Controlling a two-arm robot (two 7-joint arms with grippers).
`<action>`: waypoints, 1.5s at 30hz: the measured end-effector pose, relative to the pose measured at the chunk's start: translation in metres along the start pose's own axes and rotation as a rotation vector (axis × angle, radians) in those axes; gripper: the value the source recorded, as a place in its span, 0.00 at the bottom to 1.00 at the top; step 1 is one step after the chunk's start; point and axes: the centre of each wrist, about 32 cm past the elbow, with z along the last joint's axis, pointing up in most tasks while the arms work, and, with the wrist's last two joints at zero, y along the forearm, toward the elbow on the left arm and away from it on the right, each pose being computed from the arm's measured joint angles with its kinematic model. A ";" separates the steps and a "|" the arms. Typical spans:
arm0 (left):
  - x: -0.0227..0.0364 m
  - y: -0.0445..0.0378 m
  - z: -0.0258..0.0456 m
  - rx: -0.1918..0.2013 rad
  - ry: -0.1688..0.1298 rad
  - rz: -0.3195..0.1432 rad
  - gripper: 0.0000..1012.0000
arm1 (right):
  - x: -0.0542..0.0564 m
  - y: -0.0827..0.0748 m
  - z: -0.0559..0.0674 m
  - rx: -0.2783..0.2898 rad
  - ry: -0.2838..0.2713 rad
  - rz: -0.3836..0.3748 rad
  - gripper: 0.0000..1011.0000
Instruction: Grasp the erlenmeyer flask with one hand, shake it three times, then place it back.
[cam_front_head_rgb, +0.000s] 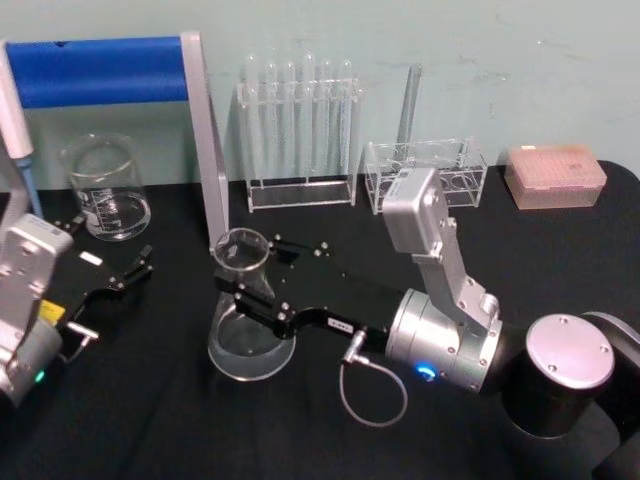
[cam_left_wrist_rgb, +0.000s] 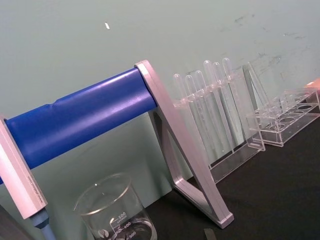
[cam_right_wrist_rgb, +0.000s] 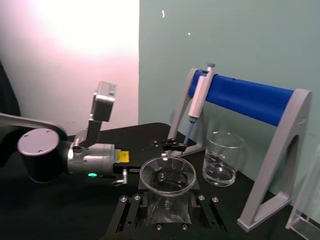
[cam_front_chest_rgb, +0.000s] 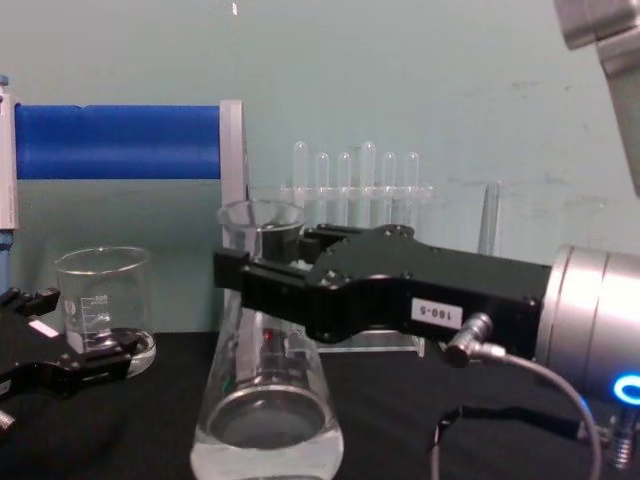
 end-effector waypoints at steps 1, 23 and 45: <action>0.0000 0.0000 0.0000 0.000 0.000 0.000 0.99 | 0.000 0.000 0.000 0.000 0.000 0.000 0.45; 0.0000 0.0000 0.0000 0.000 0.000 0.000 0.99 | 0.035 -0.011 0.000 -0.005 -0.014 -0.198 0.45; 0.0000 0.0000 0.0000 0.000 0.000 0.000 0.99 | 0.086 -0.053 0.000 -0.007 -0.046 -0.536 0.45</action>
